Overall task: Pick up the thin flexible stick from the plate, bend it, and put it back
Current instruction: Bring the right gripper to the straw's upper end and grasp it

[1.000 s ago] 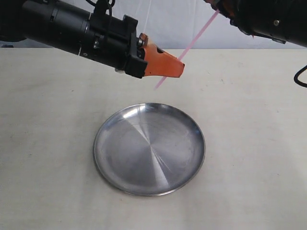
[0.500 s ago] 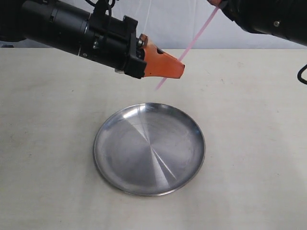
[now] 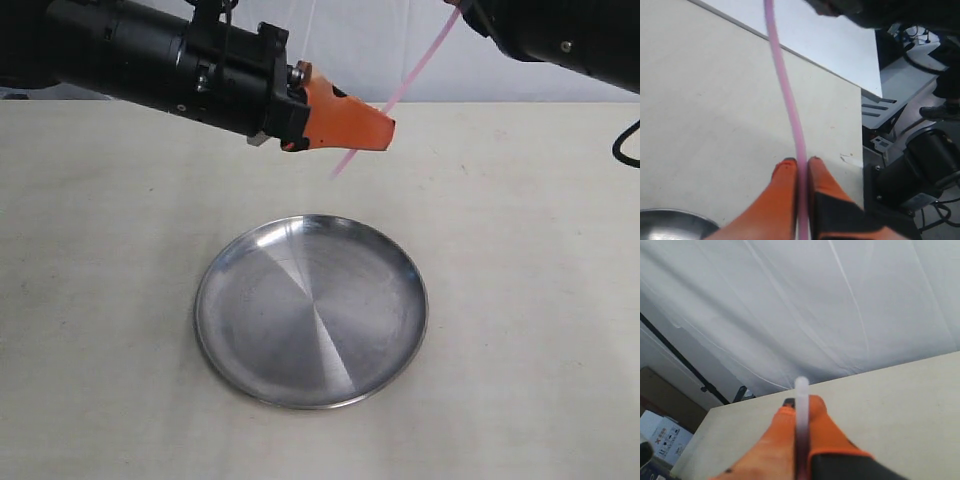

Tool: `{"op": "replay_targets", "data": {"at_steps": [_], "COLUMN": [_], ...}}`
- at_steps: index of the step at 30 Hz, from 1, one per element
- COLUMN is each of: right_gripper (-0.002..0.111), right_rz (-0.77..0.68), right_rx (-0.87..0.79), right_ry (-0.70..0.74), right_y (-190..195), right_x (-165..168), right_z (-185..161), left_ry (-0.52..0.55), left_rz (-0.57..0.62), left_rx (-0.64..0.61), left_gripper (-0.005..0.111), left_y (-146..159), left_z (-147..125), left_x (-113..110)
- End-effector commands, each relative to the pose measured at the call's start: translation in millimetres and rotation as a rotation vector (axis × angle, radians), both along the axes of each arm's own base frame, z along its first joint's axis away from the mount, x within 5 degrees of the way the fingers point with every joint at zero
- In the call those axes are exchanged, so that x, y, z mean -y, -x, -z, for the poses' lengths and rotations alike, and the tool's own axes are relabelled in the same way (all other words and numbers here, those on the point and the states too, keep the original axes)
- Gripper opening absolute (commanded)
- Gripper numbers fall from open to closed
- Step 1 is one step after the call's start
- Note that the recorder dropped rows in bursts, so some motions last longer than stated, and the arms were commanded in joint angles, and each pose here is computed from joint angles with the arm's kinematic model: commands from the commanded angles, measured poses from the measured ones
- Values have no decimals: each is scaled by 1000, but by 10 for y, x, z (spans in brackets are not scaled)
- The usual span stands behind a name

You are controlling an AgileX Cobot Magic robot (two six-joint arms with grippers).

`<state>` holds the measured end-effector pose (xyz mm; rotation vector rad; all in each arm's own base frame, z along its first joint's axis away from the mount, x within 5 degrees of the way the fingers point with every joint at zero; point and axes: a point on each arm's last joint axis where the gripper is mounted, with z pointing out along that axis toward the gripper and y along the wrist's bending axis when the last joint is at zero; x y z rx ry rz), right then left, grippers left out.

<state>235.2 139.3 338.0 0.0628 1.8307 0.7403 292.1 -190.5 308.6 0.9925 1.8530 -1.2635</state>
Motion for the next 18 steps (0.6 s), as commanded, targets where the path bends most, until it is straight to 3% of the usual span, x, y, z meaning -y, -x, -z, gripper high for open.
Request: {"op": "replay_targets", "data": {"at_steps": [1, 18], "right_gripper": [-1, -1], "right_rz": [-29, -11], "right_rx": [-34, -59], "right_ry": [53, 66], "right_y": [-40, -121], "right_x": [-51, -79], "right_z": [121, 227], "left_ry": [127, 232], "left_rz": [-7, -105], "left_rx": [-29, -17], "left_gripper": [0, 0], "left_y": [21, -68], "left_z": [-147, -240], "left_x": [40, 38]}}
